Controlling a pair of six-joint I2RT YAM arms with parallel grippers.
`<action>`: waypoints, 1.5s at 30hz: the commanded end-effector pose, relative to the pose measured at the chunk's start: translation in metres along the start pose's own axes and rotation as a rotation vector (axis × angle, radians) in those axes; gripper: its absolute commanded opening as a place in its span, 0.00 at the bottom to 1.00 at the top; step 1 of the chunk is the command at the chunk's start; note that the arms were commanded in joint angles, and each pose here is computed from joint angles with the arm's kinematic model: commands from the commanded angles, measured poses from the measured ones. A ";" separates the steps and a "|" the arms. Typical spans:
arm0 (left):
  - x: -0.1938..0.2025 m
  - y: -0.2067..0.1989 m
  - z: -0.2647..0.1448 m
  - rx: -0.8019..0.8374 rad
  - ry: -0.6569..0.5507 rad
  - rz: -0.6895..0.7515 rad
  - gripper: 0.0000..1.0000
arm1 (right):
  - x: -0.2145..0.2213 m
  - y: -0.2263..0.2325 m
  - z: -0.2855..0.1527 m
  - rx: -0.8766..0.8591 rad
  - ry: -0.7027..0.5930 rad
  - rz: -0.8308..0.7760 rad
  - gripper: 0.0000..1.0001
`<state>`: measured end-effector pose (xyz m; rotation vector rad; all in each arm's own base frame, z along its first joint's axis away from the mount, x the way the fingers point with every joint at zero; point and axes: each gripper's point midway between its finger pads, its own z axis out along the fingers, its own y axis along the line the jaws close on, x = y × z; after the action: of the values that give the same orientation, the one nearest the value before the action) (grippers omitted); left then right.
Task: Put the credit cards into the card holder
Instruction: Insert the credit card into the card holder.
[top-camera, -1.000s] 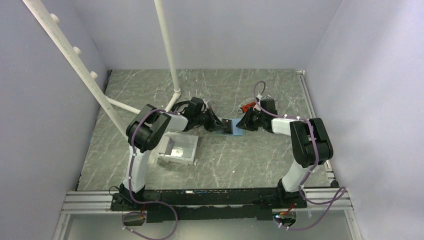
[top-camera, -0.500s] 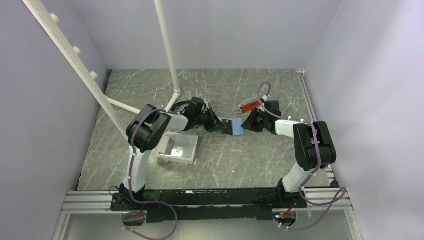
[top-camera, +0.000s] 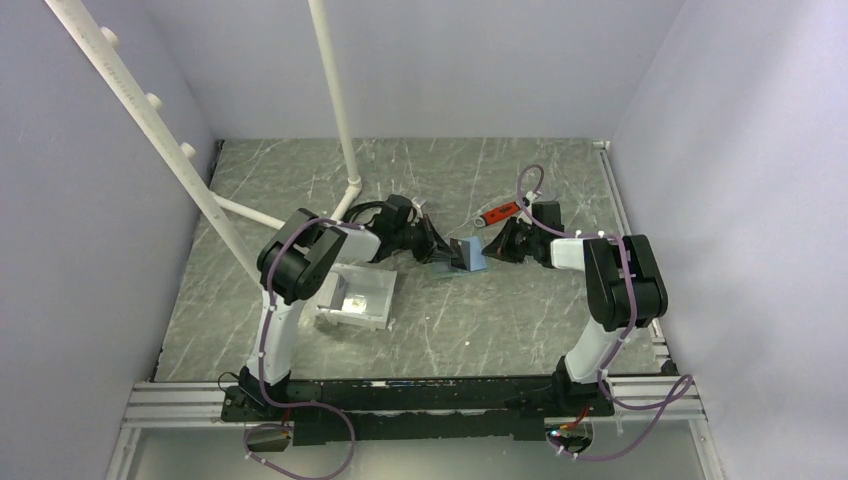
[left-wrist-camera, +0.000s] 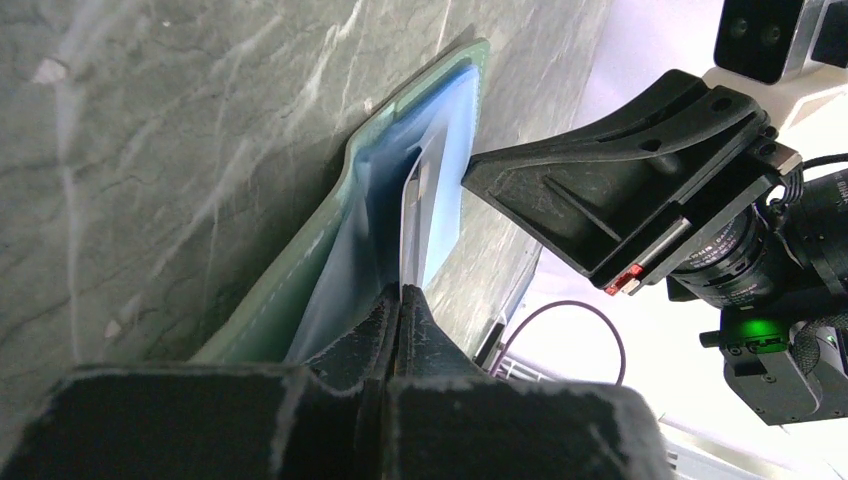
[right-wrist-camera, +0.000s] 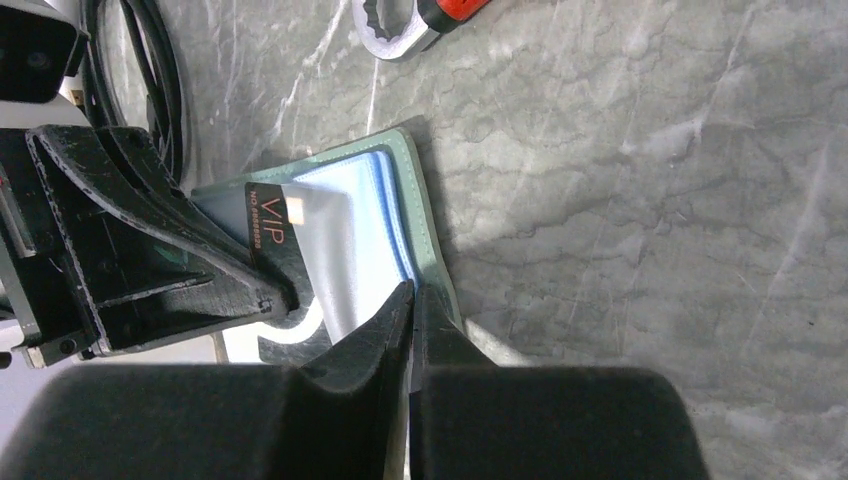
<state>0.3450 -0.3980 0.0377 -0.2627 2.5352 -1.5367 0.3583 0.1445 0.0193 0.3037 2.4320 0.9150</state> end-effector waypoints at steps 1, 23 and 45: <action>0.006 0.002 0.013 -0.020 0.001 0.014 0.00 | 0.018 -0.003 0.005 -0.011 0.058 0.021 0.02; -0.010 0.021 -0.004 -0.089 -0.229 -0.104 0.00 | 0.022 -0.003 0.004 -0.026 0.061 0.051 0.00; -0.003 0.018 0.007 -0.119 -0.154 -0.017 0.00 | 0.026 0.002 0.004 -0.064 0.071 0.059 0.00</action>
<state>0.3517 -0.3977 0.0392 -0.4631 2.4305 -1.4155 0.3555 0.1514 0.0188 0.3310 2.4077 1.0038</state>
